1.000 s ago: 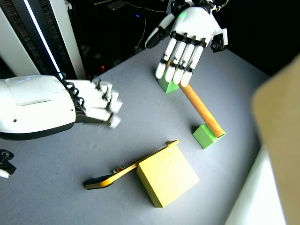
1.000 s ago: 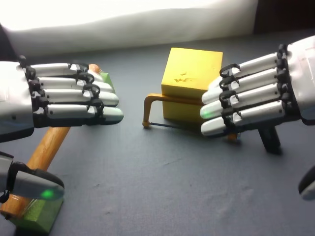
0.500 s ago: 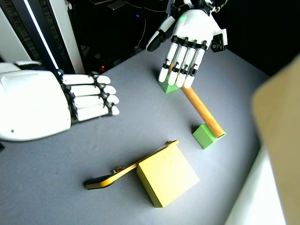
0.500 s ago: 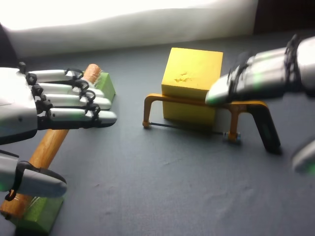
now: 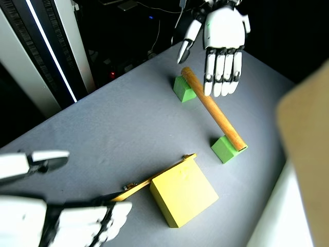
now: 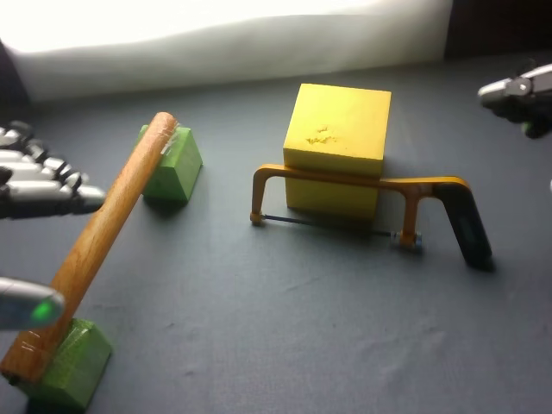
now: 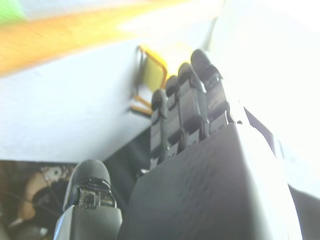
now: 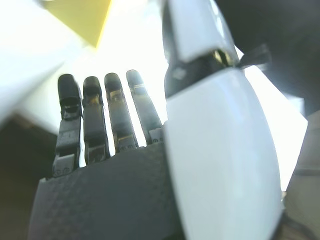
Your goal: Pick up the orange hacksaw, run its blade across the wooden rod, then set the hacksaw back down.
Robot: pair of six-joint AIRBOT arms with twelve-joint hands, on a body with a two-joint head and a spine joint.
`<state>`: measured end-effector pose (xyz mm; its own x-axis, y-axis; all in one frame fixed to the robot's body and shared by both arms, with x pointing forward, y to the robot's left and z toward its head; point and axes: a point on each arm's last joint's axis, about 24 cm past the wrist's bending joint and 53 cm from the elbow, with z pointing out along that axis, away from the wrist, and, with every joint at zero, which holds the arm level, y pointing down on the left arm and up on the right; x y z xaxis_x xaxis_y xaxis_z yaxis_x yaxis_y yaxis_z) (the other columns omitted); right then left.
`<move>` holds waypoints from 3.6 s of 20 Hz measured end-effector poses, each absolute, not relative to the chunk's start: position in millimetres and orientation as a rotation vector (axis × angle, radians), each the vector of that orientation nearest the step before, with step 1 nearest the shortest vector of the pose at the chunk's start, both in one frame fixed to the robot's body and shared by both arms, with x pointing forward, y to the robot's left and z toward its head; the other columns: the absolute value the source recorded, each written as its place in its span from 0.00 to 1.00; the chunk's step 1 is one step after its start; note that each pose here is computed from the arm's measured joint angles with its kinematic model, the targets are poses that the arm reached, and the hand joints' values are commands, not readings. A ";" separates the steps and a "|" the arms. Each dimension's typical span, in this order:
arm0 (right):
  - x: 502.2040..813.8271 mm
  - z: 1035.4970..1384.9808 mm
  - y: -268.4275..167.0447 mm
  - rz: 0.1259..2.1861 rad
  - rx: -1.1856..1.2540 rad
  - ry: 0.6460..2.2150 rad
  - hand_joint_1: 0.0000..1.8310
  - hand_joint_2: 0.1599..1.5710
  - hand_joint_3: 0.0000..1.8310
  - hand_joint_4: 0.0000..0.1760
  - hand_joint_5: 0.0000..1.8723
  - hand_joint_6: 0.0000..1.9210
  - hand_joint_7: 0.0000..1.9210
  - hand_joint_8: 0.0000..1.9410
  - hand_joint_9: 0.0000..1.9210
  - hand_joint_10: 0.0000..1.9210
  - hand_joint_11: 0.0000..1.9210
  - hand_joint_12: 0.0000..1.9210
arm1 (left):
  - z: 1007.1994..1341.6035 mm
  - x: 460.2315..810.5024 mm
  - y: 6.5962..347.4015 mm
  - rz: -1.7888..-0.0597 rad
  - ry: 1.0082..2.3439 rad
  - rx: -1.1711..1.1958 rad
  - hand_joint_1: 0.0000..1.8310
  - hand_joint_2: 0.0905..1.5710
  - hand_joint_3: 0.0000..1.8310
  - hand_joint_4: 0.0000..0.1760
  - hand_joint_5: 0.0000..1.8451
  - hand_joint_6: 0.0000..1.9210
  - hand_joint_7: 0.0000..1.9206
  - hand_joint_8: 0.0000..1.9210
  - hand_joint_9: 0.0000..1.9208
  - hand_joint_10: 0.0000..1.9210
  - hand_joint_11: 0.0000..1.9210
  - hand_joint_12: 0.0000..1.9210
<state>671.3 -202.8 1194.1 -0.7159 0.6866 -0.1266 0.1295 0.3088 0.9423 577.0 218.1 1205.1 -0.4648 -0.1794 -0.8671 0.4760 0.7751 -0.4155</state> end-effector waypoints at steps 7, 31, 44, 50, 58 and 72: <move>665.8 1163.8 -213.7 1.452 1.037 2.093 0.60 0.65 0.01 0.00 0.06 0.00 0.06 0.00 0.07 0.00 0.00 0.41 | 1218.3 539.9 215.9 -0.777 1.911 0.294 0.03 0.74 0.00 0.00 0.12 0.00 0.12 0.00 0.12 0.00 0.00 0.35; 707.0 1103.9 -151.3 1.652 1.156 1.945 0.59 0.66 0.00 0.00 0.07 0.00 0.06 0.00 0.09 0.00 0.00 0.43 | 1194.7 509.9 208.4 -0.746 2.030 0.303 0.04 0.75 0.00 0.00 0.13 0.00 0.12 0.00 0.11 0.00 0.00 0.35; 713.1 1100.6 -133.6 1.732 1.197 1.835 0.59 0.67 0.00 0.00 0.09 0.00 0.08 0.00 0.11 0.00 0.00 0.46 | 1144.9 524.6 207.5 -0.640 2.159 0.245 0.06 0.74 0.00 0.00 0.12 0.00 0.12 0.00 0.11 0.00 0.00 0.34; 717.3 1100.0 -127.9 1.752 1.221 1.770 0.60 0.67 0.00 0.00 0.09 0.00 0.08 0.00 0.11 0.00 0.00 0.47 | 1140.8 529.5 211.9 -0.622 2.168 0.232 0.07 0.74 0.00 0.00 0.12 0.00 0.13 0.00 0.12 0.00 0.00 0.36; 709.9 1097.7 -116.2 1.784 1.221 1.747 0.59 0.67 0.00 0.00 0.09 0.00 0.09 0.00 0.12 0.00 0.00 0.48 | 1137.9 526.7 210.6 -0.624 2.177 0.243 0.04 0.74 0.00 0.00 0.13 0.00 0.14 0.00 0.12 0.00 0.00 0.37; 712.8 1089.6 -121.5 1.734 1.257 1.698 0.60 0.67 0.00 0.00 0.11 0.00 0.10 0.00 0.14 0.00 0.00 0.52 | 1136.1 524.3 209.5 -0.631 2.184 0.248 0.04 0.75 0.00 0.00 0.13 0.00 0.12 0.00 0.11 0.00 0.00 0.36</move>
<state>712.8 -121.5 1089.6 -0.5121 0.8002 0.3123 0.2957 -0.1772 0.9387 524.3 209.5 1136.1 -0.6370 -0.0367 -0.7700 0.3797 0.8543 -0.3548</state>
